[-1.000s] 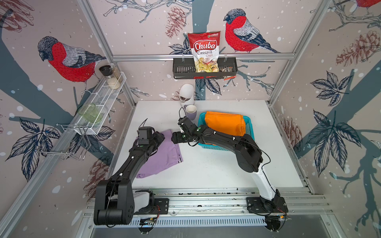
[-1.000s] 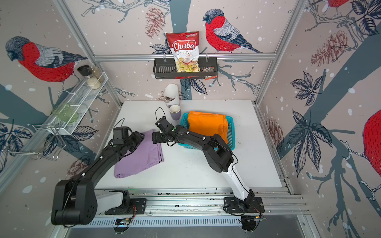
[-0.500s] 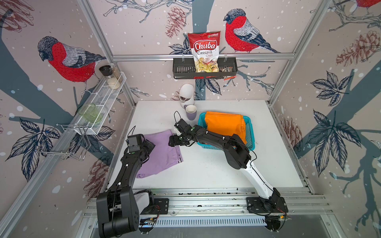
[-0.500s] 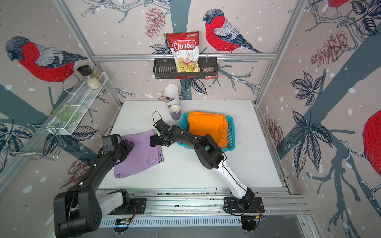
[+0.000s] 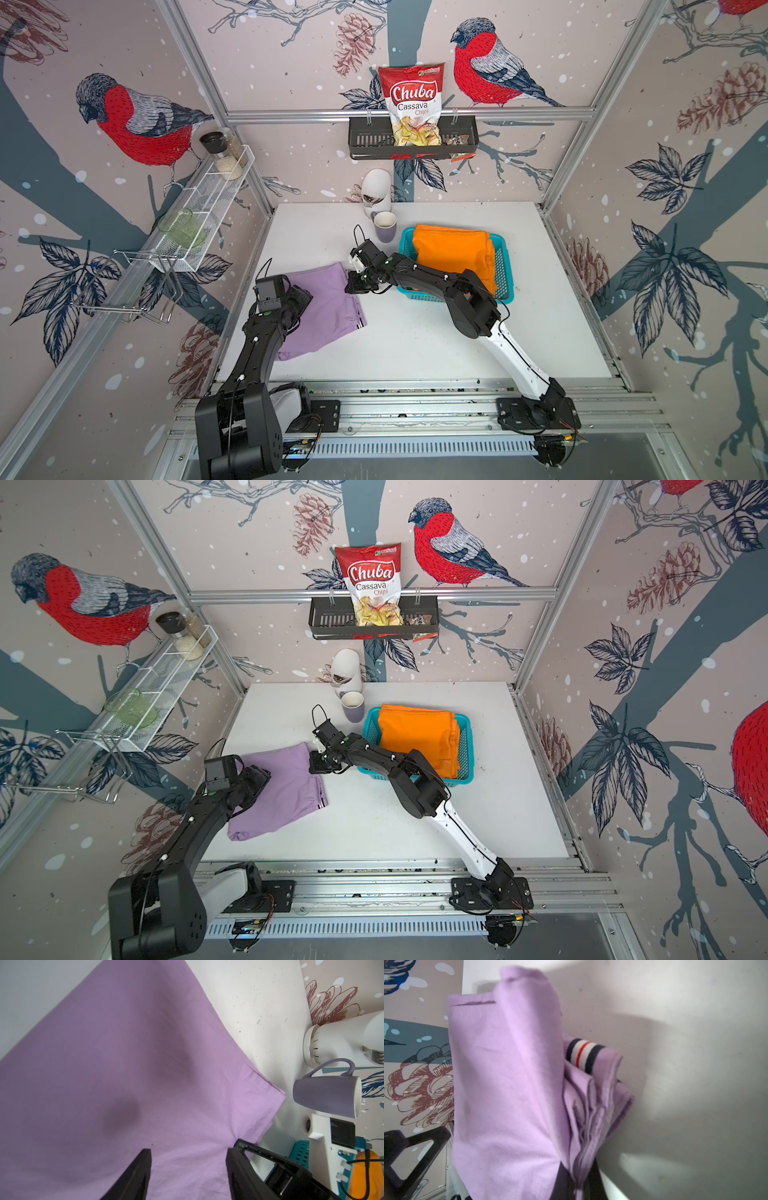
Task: Put the folded long pants in the basket
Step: Pick up the long pant at the center of the board.
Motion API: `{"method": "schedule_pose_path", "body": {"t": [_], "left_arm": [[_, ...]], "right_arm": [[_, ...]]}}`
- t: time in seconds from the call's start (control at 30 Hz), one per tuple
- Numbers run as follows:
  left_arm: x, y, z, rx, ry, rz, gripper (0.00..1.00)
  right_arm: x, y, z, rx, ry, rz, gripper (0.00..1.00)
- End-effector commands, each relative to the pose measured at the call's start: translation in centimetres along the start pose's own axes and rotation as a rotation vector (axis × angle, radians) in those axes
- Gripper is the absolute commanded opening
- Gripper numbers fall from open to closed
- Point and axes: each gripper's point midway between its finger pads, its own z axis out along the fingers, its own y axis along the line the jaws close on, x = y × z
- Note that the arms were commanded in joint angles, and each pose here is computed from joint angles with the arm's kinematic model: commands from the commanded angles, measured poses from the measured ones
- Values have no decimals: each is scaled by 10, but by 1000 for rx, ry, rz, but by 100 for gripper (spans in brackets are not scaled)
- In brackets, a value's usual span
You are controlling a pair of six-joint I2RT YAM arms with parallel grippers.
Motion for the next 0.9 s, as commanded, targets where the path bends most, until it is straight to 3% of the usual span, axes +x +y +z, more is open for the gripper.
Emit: {"method": "schedule_pose_path", "body": {"t": [0.0, 0.17, 0.3, 0.47, 0.87], "left_arm": [[-1, -2, 0, 17, 3, 21, 62], [-4, -9, 2, 36, 10, 59, 62], [-10, -13, 6, 26, 11, 102, 63], [-11, -7, 18, -7, 27, 144, 64], [13, 29, 55, -86, 112, 103, 63]], "right_arm": [[17, -42, -13, 207, 40, 29, 0], [0, -77, -54, 425, -29, 6, 0], [-5, -95, -70, 516, -48, -11, 0], [-9, -92, -70, 514, -61, -25, 0], [-14, -82, -71, 491, -84, -52, 0]]}}
